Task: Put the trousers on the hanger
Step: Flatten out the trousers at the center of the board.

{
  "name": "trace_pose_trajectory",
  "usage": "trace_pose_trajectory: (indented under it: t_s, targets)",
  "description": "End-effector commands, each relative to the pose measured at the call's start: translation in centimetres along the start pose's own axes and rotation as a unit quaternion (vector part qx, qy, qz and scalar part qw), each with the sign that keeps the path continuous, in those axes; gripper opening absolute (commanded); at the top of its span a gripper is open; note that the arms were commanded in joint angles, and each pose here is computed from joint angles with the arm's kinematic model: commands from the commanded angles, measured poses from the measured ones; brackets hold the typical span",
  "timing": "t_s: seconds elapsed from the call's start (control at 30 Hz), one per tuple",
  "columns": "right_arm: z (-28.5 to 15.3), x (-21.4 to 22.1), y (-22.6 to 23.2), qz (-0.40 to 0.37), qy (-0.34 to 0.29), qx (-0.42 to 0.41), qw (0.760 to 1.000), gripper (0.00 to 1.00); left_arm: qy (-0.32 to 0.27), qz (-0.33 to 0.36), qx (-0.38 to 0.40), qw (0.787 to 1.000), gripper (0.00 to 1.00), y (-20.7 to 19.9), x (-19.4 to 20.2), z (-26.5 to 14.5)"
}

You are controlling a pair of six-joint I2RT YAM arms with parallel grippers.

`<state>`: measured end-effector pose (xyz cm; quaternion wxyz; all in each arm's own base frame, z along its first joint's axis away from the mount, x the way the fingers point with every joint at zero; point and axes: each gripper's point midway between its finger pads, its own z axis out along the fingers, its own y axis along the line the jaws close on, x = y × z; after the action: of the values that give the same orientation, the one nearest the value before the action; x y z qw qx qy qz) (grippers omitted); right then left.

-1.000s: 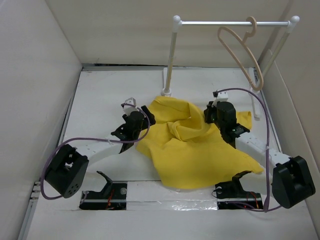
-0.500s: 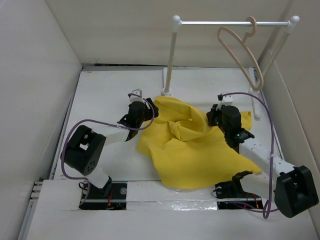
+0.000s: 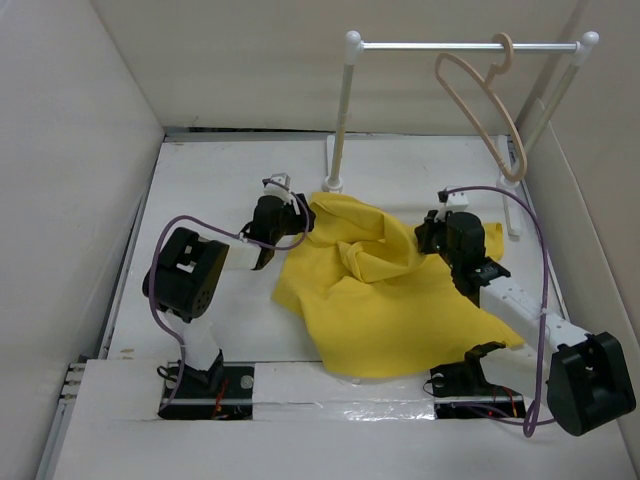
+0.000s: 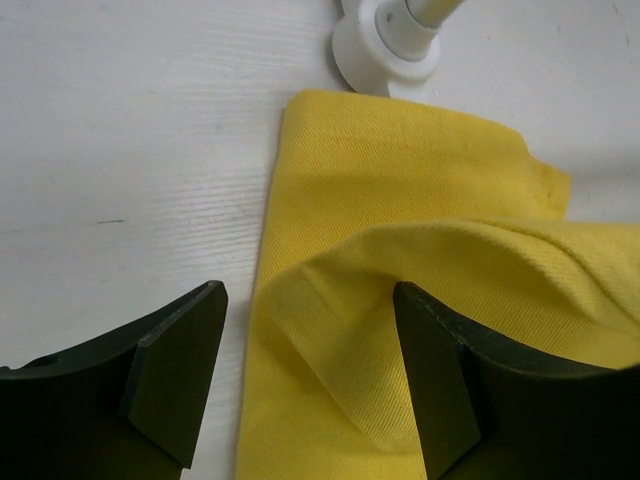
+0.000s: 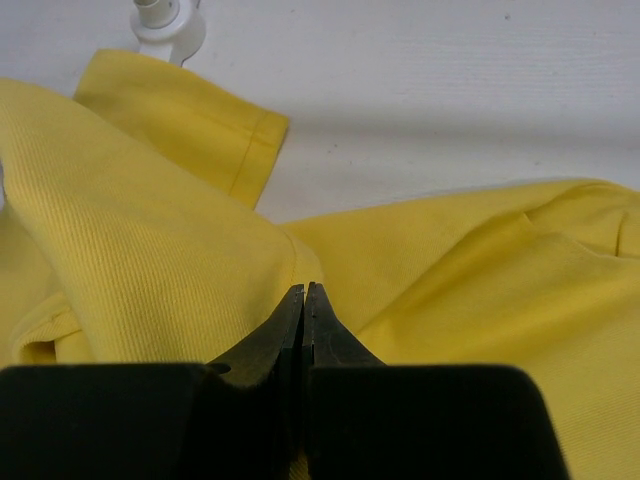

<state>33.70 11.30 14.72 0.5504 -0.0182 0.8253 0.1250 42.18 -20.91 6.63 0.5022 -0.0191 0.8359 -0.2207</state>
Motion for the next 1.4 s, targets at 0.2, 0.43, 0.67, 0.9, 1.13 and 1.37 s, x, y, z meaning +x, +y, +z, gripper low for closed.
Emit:
trace_pose_trajectory:
  t_s: [0.2, 0.43, 0.67, 0.9, 1.13, 1.37]
  targets:
    - [0.1, -1.5, 0.2, 0.005, -0.030, -0.010, 0.999, 0.00, -0.040, 0.024, 0.086, 0.995, 0.31, -3.6, -2.5, 0.2]
    - [-0.2, -1.8, 0.4, 0.008, -0.035, -0.020, 0.999, 0.00, -0.046, 0.016, 0.073, 0.996, 0.00, -3.6, -3.6, 0.4]
    - [-1.3, -3.1, 3.6, 0.003, -0.056, -0.089, 0.995, 0.02, -0.117, -0.040, 0.012, 0.992, 0.00, -3.5, -10.7, -1.6]
    - [-5.2, -7.7, 14.9, -0.044, -0.098, -0.263, 0.959, 0.00, -0.250, -0.103, -0.055, 0.961, 0.00, -2.6, -28.7, -7.8]
    - [-3.9, -6.4, 27.3, -0.080, -0.052, -0.364, 0.926, 0.00, -0.406, -0.153, -0.195, 0.880, 0.00, 4.7, -38.9, -21.5]
    - [-1.5, -3.0, 35.6, -0.110, -0.015, -0.394, 0.912, 0.00, -0.400, -0.236, -0.309, 0.830, 0.39, 17.6, -31.6, -25.7]
